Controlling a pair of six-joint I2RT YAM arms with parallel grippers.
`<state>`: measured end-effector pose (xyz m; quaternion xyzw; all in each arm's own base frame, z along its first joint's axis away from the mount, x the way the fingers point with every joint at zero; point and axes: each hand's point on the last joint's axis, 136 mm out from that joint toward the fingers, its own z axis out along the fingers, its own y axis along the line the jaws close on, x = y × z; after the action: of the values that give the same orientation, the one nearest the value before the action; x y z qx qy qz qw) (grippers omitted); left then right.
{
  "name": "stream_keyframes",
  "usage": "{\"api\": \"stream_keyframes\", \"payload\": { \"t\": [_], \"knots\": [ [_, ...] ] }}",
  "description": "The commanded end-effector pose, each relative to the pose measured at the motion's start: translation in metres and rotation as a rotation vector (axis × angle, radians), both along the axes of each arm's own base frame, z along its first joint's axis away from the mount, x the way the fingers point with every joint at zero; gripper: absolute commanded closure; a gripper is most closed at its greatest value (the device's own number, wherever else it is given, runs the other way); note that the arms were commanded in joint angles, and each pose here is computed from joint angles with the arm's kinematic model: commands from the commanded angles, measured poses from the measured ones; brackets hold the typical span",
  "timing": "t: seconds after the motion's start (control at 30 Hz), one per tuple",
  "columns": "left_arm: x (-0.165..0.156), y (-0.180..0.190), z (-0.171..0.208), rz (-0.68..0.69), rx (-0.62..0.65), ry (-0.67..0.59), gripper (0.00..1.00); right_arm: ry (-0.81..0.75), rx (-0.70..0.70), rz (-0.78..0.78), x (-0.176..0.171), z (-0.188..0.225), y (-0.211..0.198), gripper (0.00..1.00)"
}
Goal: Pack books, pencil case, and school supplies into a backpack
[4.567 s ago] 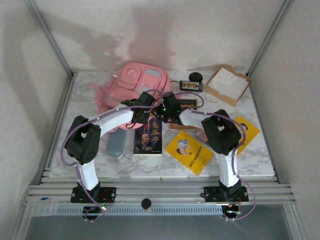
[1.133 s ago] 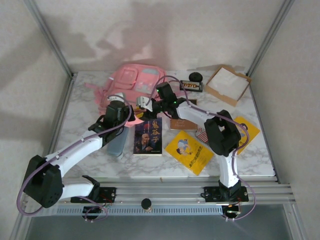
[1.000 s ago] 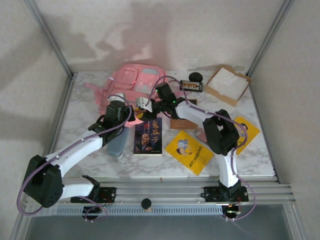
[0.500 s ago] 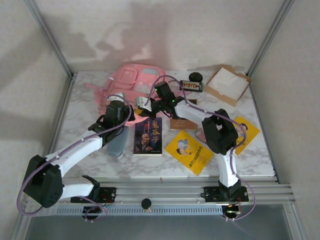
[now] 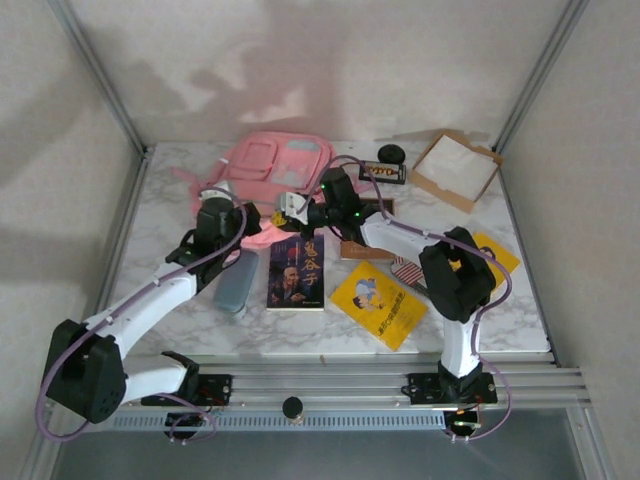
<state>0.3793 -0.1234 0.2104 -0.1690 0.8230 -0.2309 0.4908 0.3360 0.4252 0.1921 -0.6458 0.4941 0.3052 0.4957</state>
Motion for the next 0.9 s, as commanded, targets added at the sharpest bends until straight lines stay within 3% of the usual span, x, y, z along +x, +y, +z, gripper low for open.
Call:
{"api": "stream_keyframes", "payload": {
  "t": [0.0,0.13,0.3,0.43,0.53,0.7,0.87],
  "knots": [
    [0.000,0.077,-0.013,0.282,0.053,0.028,1.00,-0.084,0.112,0.005,-0.002,0.057,-0.019,1.00],
    [-0.002,0.076,0.002,0.272,0.014,0.016,1.00,-0.074,0.079,-0.036,0.010,0.048,-0.020,1.00],
    [-0.005,0.072,-0.016,0.277,-0.004,0.103,1.00,-0.140,0.059,-0.060,0.012,0.048,-0.012,1.00],
    [-0.012,0.081,-0.037,0.333,0.059,0.201,1.00,-0.223,0.092,-0.114,0.013,0.052,-0.017,1.00],
    [-0.019,0.100,-0.036,0.402,0.106,0.203,1.00,-0.271,0.084,-0.140,0.011,0.053,-0.025,1.00],
    [-0.006,0.061,-0.026,0.258,0.063,0.203,1.00,-0.235,0.042,-0.040,-0.007,0.043,-0.020,1.00],
    [-0.017,0.029,-0.012,0.124,0.047,0.207,0.98,-0.232,-0.004,-0.032,-0.002,0.030,-0.017,1.00]
  ]
}}
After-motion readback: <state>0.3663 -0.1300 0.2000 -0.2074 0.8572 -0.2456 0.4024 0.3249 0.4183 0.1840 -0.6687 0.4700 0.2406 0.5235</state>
